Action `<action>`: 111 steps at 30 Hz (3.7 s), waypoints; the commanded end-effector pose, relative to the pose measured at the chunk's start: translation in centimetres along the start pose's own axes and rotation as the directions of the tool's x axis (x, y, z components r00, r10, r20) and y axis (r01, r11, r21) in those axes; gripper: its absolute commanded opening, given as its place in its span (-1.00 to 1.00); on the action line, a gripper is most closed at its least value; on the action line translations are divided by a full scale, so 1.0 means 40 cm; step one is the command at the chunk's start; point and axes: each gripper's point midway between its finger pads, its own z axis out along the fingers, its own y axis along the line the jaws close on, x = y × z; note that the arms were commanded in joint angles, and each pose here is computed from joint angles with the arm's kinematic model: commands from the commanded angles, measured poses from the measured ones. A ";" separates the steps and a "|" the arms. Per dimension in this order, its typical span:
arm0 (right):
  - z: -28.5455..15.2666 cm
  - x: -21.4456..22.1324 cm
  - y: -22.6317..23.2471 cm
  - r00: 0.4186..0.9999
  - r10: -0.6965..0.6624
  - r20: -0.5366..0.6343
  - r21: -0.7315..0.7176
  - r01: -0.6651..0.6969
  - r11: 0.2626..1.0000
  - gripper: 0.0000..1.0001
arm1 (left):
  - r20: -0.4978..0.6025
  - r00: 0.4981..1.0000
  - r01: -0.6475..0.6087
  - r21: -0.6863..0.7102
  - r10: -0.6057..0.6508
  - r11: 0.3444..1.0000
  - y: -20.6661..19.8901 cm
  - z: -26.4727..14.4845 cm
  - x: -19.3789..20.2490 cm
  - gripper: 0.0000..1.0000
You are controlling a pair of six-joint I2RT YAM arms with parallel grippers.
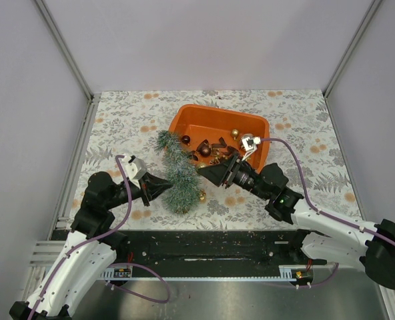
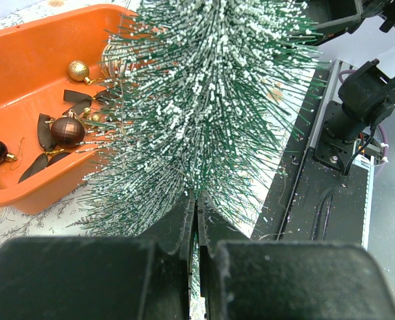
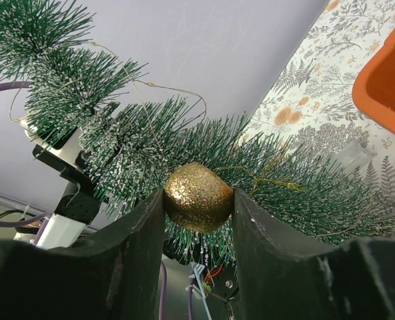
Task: Decorate the small christmas tree
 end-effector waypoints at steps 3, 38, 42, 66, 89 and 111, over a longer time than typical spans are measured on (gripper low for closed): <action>-0.006 -0.013 0.028 0.999 0.015 0.046 -0.058 -0.013 0.998 -1.00 | 0.011 1.000 -0.007 -0.005 0.007 1.000 -0.003 -0.005 -0.021 -1.00; -0.045 0.002 0.011 0.998 -0.003 0.058 -0.065 0.006 0.998 0.01 | 0.016 1.000 -0.003 -0.018 0.004 1.000 -0.001 -0.009 -0.018 -1.00; -0.049 -0.002 0.007 0.998 -0.019 0.062 -0.050 0.023 0.998 -0.01 | 0.016 1.000 -0.002 -0.018 0.002 1.000 -0.002 -0.010 -0.017 -1.00; 0.173 -0.286 -0.598 0.938 -0.207 -0.277 0.708 0.345 0.617 0.15 | 0.018 0.997 -0.078 -0.082 0.080 0.994 0.001 -0.039 -0.096 0.94; 0.123 -0.173 -0.922 0.858 -0.087 -0.506 0.782 0.499 0.373 -0.06 | 0.009 0.980 -0.196 -0.195 0.201 0.961 -0.038 -0.148 -0.173 0.98; 0.079 -0.223 -0.861 0.829 -0.163 -0.535 0.764 0.557 0.326 0.11 | 0.079 0.928 -0.344 -0.187 0.364 0.920 -0.064 -0.155 -0.324 0.98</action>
